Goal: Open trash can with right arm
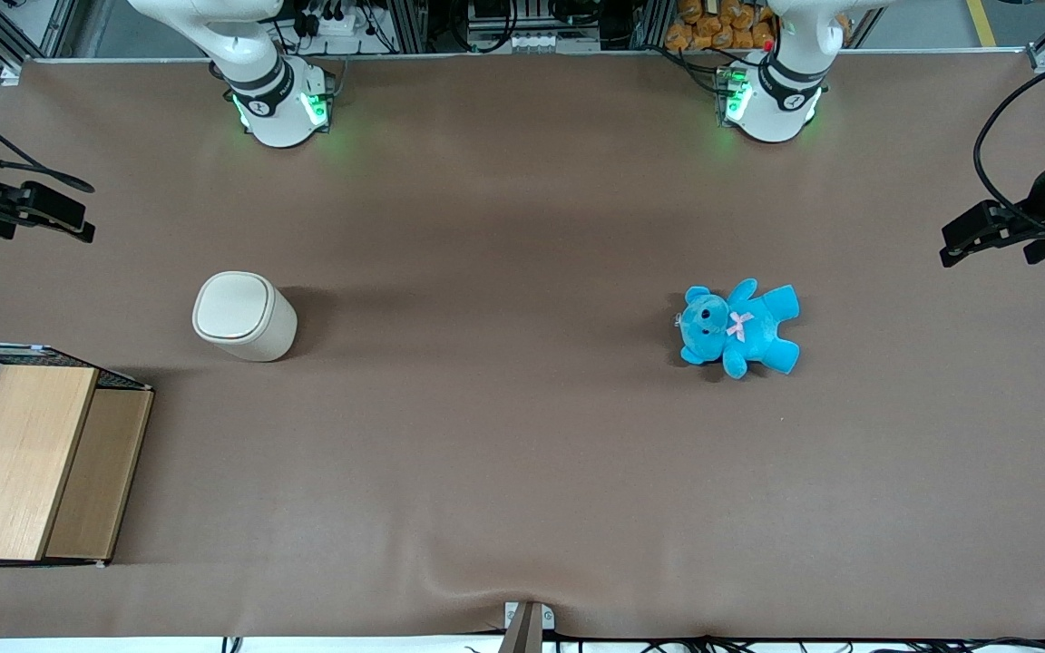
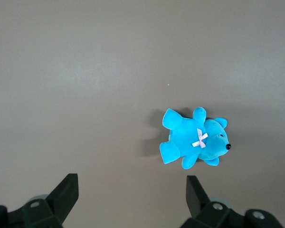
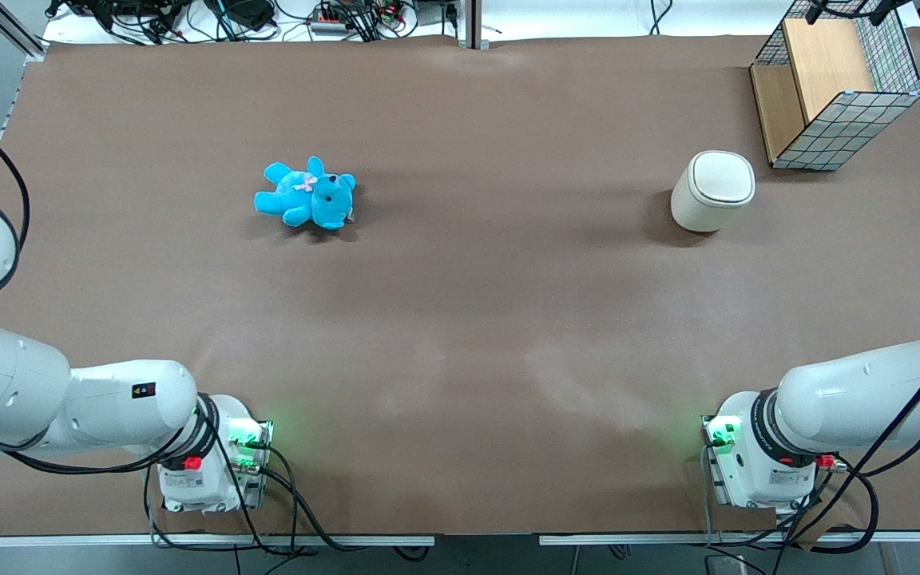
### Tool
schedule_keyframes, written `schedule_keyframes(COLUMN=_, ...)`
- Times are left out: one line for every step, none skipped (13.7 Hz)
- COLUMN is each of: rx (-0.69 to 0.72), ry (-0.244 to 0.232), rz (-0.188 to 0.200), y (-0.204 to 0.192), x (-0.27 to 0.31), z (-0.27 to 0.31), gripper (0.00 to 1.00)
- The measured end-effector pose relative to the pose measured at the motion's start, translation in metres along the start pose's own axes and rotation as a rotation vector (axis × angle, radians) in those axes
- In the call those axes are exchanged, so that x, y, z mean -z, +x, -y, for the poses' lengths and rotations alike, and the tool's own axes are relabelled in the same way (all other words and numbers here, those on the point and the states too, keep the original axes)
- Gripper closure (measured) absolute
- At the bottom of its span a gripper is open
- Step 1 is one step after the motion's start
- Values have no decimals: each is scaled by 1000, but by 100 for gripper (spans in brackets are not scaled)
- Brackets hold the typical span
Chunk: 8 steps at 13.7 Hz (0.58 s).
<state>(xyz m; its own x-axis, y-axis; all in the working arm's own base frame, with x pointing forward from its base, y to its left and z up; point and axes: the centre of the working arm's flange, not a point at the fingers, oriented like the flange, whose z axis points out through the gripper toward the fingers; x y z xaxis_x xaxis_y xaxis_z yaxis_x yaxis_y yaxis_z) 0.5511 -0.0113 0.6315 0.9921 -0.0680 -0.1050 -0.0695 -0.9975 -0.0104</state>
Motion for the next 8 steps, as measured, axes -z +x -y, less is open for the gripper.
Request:
schedule_keyframes(rx=-2, ry=0, rz=0, y=0, x=0, z=-1, gripper=0)
schedule_keyframes(rx=-2, ry=0, rz=0, y=0, x=0, z=-1, gripper=0)
schedule_keyframes(rx=-3, ry=0, rz=0, y=0, x=0, z=-1, gripper=0)
schedule_keyframes(rx=-3, ry=0, rz=0, y=0, x=0, z=-2, gripper=0)
schedule_keyframes(rx=-5, ry=0, rz=1, y=0, x=0, z=-3, gripper=0)
schedule_keyframes(rx=-6, ry=1, rz=4, y=0, x=-1, z=-3, gripper=0)
schedule_keyframes(rx=-5, ry=1, rz=9, y=0, x=-2, z=-3, gripper=0)
schedule_keyframes(rx=-4, ry=2, rz=13, y=0, x=-3, z=-2, gripper=0)
